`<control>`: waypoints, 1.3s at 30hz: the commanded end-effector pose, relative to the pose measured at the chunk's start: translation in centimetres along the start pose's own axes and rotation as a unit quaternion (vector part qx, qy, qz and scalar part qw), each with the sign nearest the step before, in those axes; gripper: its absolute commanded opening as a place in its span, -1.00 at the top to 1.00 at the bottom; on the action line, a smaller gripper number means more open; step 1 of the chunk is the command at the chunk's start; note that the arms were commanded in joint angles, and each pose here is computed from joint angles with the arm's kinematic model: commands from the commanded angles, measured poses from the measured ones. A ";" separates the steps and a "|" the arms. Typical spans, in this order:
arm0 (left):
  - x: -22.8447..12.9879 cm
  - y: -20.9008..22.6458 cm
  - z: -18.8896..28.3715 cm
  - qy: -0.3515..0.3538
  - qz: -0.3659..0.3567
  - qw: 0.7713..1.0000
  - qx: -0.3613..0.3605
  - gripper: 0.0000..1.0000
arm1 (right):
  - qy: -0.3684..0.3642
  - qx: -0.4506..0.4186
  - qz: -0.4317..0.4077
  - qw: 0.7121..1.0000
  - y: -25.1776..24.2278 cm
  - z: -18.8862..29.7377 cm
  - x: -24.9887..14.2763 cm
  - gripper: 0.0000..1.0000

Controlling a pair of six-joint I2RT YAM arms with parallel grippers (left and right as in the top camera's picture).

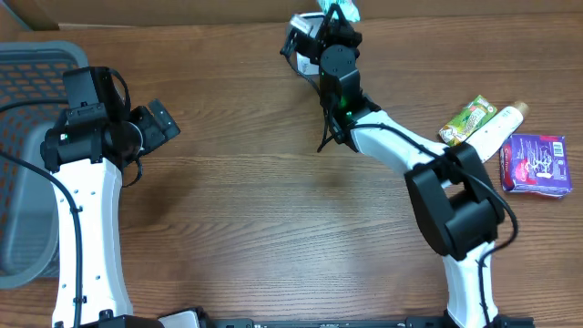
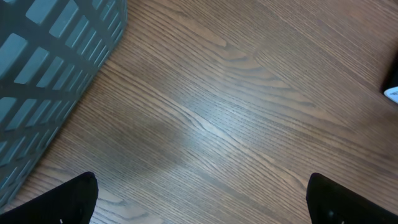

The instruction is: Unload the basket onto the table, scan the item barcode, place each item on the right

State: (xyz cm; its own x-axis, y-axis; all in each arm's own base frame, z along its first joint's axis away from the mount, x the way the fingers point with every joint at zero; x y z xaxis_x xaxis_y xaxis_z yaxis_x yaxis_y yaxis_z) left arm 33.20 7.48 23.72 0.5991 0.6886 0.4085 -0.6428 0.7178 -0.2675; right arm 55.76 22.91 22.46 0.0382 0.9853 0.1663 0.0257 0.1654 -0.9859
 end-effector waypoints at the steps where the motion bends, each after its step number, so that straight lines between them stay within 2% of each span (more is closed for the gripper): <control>1: 0.4 -0.2 0.2 -0.008 0.006 1.000 0.001 -0.99 | -0.004 -0.011 0.051 0.999 0.7 -1.1 -0.6 0.93; 12: 0.4 -0.2 0.2 -0.007 0.006 1.000 0.001 -0.99 | -0.016 0.013 0.076 0.997 3.6 -1.4 -0.6 0.93; 19: 0.4 -0.1 0.2 -0.007 0.006 1.000 0.001 -1.00 | -0.016 0.064 0.103 0.992 6.0 -1.1 -0.7 0.93; 29: 0.4 -0.1 0.2 -0.007 0.006 1.000 0.001 -0.99 | -0.022 0.071 0.109 0.991 6.7 -1.0 -0.5 0.93; 39: 0.4 -0.1 0.2 -0.007 0.006 1.000 0.001 -0.99 | -0.043 0.073 0.200 0.976 7.0 -1.0 -0.1 0.93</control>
State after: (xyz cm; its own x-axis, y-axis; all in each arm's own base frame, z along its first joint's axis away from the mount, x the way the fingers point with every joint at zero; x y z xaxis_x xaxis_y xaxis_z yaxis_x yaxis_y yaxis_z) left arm 33.19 7.48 23.71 0.5991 0.6887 0.4084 -0.6430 0.7178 -0.2670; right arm 56.77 23.18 15.08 -0.0377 0.9864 -0.1597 -0.1402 -0.1635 -0.9765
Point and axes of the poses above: each gripper's point midway between its finger pads, its own z axis back along the fingers, its own y axis along the line the jaws close on, x = y × z, the point moved 3 cm from there along z, back along the fingers, and after that the axes turned 10 degrees about z, right-handed, at the moved point
